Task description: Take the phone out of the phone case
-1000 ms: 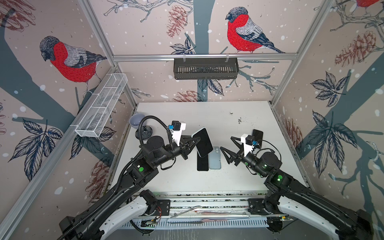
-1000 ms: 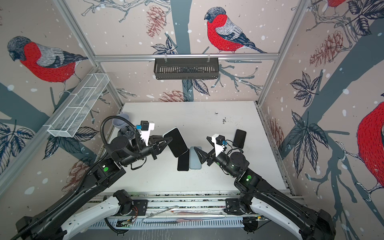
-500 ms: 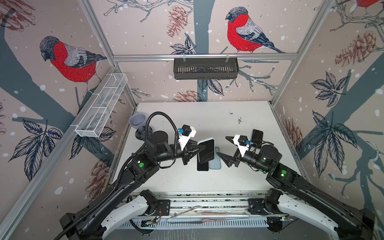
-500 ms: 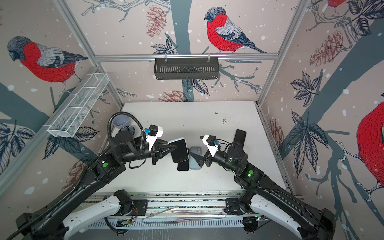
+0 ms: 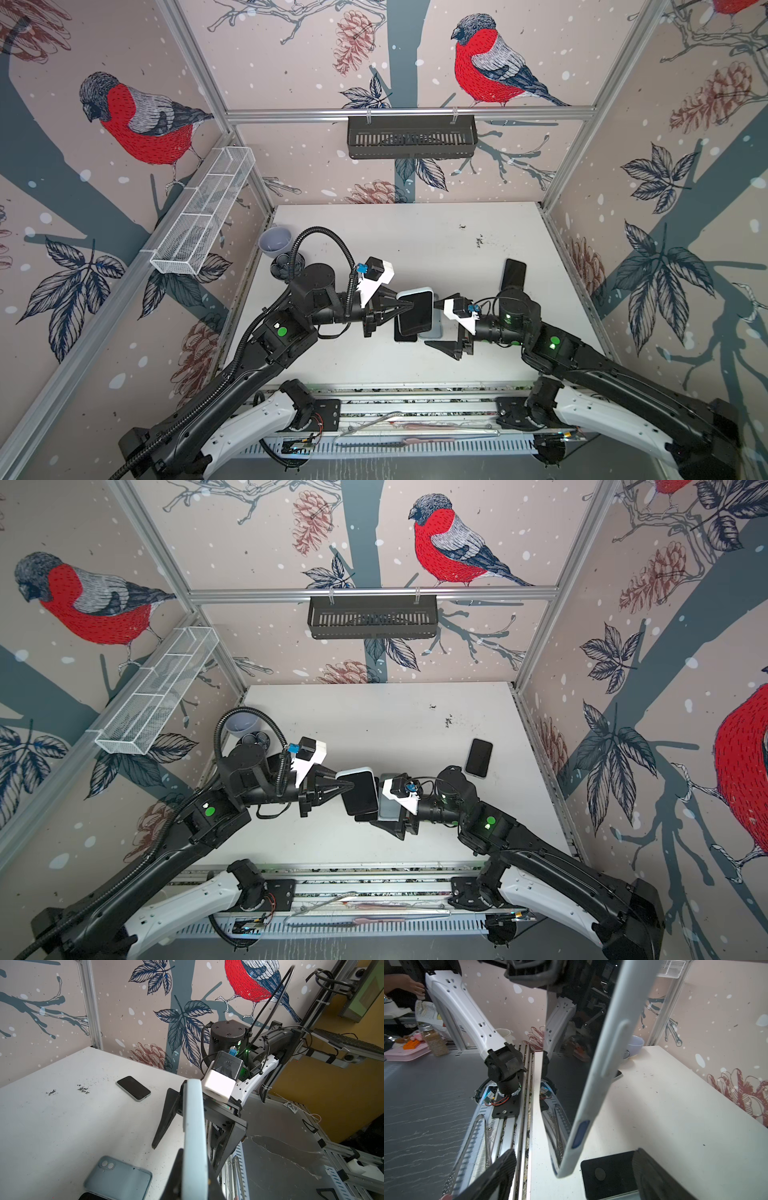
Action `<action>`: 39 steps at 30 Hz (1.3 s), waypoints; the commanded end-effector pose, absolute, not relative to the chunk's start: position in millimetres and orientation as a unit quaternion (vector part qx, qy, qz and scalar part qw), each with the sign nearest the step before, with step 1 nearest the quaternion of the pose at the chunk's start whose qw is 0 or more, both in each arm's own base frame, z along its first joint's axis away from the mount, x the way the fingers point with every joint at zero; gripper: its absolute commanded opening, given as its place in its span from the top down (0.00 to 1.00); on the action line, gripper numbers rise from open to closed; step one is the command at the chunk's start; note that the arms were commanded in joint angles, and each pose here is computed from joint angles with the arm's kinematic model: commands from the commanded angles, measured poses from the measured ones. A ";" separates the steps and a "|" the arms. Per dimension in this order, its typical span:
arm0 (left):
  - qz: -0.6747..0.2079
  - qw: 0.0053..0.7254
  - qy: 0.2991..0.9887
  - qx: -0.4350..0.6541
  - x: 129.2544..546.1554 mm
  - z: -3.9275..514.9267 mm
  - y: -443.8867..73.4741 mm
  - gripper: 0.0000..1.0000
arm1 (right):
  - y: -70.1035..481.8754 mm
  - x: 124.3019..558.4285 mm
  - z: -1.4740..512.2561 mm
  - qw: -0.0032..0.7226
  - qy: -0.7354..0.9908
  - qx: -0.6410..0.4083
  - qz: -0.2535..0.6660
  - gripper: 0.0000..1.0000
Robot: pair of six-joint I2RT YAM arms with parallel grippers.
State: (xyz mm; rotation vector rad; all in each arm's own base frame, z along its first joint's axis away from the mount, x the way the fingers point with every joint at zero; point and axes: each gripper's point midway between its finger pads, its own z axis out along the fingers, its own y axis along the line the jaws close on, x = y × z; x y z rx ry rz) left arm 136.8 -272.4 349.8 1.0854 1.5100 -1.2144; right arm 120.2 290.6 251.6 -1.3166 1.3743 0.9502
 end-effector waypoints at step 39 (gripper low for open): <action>-0.501 0.460 0.584 0.443 138.3 360.7 -277.4 1.00 | 289.9 104.3 247.4 0.478 0.533 -0.571 0.402 0.71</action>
